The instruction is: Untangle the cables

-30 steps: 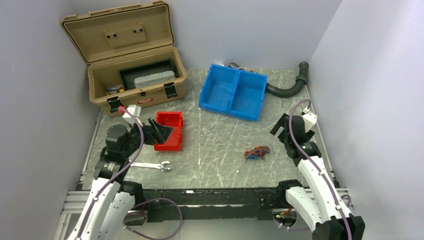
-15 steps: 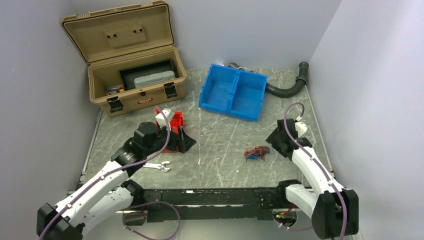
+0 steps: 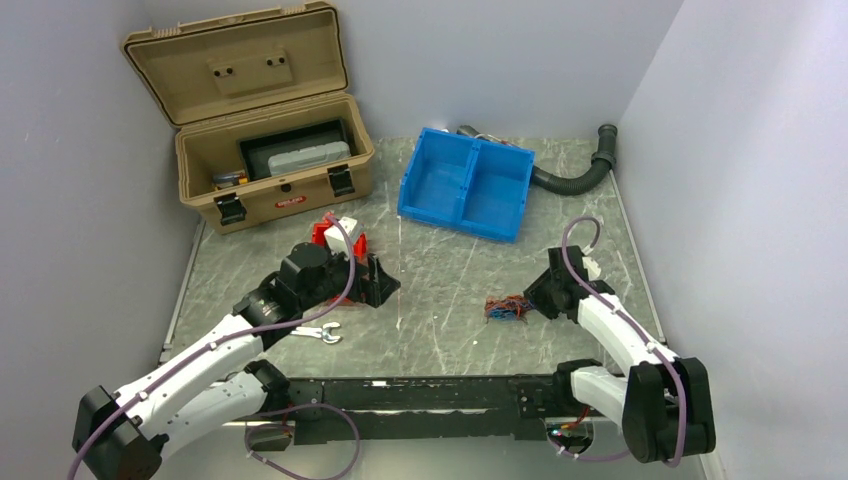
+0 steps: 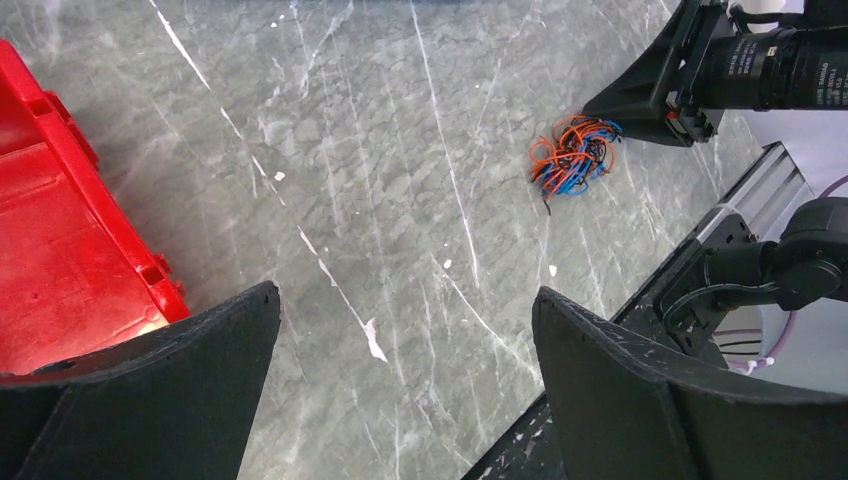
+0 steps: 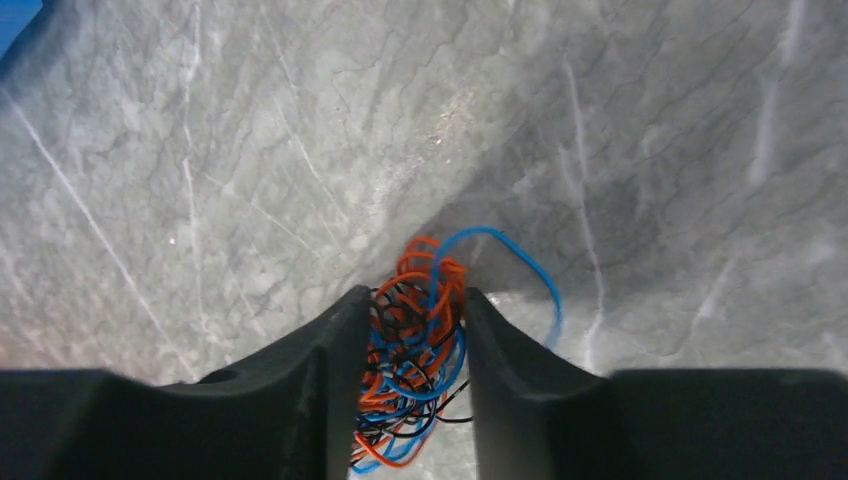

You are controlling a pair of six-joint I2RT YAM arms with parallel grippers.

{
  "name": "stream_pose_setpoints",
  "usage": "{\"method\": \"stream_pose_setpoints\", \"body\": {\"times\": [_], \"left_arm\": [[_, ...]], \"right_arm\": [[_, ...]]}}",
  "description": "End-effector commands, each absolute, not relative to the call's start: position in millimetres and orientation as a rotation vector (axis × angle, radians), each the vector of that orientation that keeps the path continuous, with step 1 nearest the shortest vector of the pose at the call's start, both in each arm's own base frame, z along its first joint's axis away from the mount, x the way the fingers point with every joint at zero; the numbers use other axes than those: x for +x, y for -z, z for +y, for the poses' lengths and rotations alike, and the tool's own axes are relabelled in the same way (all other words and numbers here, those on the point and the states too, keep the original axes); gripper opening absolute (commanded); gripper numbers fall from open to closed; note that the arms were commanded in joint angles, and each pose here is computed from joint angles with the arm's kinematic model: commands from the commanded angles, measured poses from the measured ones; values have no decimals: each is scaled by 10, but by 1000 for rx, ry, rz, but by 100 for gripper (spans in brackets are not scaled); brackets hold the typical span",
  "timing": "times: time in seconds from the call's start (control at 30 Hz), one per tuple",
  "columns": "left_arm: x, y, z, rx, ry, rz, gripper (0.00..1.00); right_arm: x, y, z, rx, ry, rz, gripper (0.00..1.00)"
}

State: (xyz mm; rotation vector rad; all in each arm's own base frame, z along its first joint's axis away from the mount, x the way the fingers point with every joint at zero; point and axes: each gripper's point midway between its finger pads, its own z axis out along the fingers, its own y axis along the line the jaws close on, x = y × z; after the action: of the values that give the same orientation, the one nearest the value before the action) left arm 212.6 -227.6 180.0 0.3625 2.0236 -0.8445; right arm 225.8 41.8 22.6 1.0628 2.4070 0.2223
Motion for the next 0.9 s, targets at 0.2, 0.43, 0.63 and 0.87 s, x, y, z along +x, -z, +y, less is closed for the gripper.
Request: {"method": "stream_pose_setpoints", "body": {"times": [0.2,0.43,0.63,0.87], "left_arm": [[2224,-2031,-2279,352,821,1938,99],[2249,-2093,-2310,342,834,1928,99],[2248,-2090,-2280,330,821,1938,99],[2265,-2123,-2230,310,797,1932,99]], "right_arm": [[2520,-477,1031,856,-446,2355,0],[2785,-1102,1956,461,-747,2268,0],[2748,-1975,2703,78,-1107,2009,0],[2763,-1947,2553,161,-1043,2051,97]]}}
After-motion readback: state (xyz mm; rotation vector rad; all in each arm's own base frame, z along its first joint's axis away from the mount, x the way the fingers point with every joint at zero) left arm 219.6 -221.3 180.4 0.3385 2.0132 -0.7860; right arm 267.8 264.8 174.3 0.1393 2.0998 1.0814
